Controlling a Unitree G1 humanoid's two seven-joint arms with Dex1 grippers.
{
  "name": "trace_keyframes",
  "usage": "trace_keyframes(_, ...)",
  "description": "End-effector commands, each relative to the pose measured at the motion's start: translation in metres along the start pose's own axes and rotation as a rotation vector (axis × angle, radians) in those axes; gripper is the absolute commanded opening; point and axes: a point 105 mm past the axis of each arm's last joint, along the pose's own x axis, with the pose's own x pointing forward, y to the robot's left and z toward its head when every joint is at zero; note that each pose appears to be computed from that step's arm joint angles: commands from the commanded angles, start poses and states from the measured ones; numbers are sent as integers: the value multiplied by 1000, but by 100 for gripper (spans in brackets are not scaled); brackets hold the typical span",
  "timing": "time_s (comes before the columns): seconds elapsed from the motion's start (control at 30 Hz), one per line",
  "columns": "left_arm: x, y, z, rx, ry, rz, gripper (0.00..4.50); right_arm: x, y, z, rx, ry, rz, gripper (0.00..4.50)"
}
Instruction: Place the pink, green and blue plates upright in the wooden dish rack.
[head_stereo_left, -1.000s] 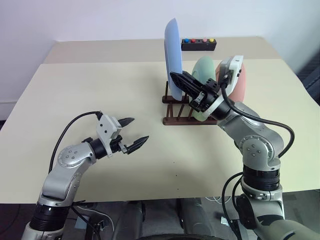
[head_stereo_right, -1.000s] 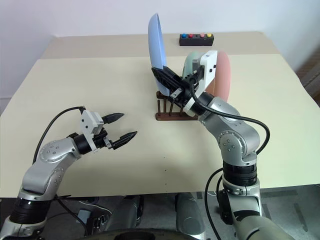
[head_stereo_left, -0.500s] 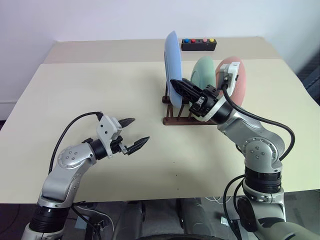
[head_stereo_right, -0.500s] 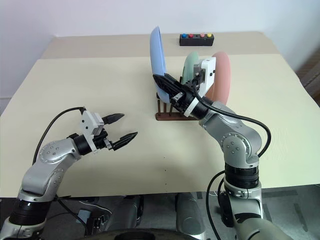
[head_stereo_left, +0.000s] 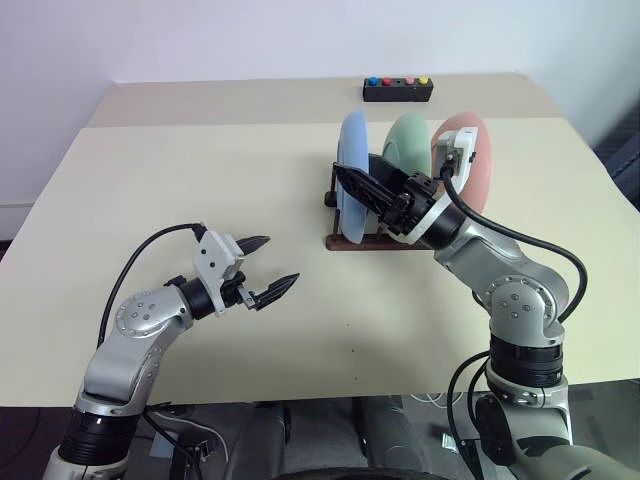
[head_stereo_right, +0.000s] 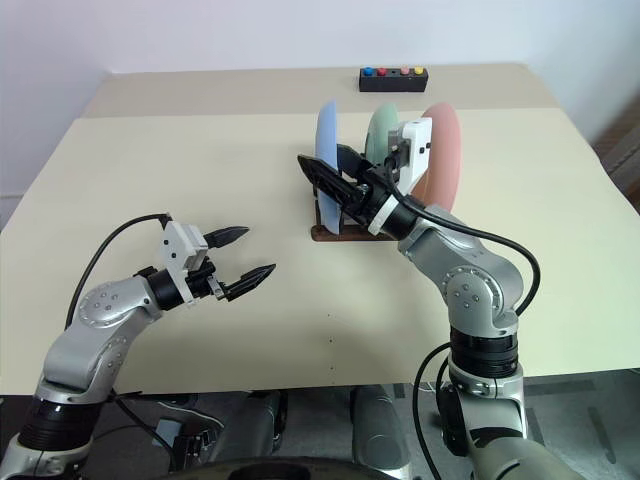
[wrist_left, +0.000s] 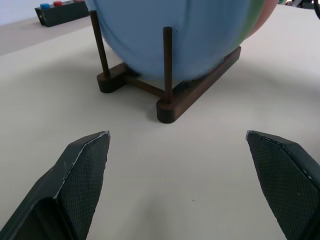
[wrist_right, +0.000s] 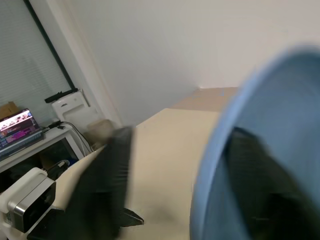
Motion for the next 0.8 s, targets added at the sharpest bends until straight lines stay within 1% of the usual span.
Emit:
trace_keyframes(0.03,1,-3,14,43,-43,-12,450,-1,3,9,-19,-32,14,449)
trace_keyframes(0.37,3,-3,15,42,-47,-16,450,-1,2,14,-113,-29,-14,449)
trace_keyframes(0.67,5,-3,15,41,-53,-21,450,0,8,25,-262,-17,-5,449)
trace_keyframes(0.8,6,-3,15,40,-57,-25,450,-2,15,32,-312,-14,25,449)
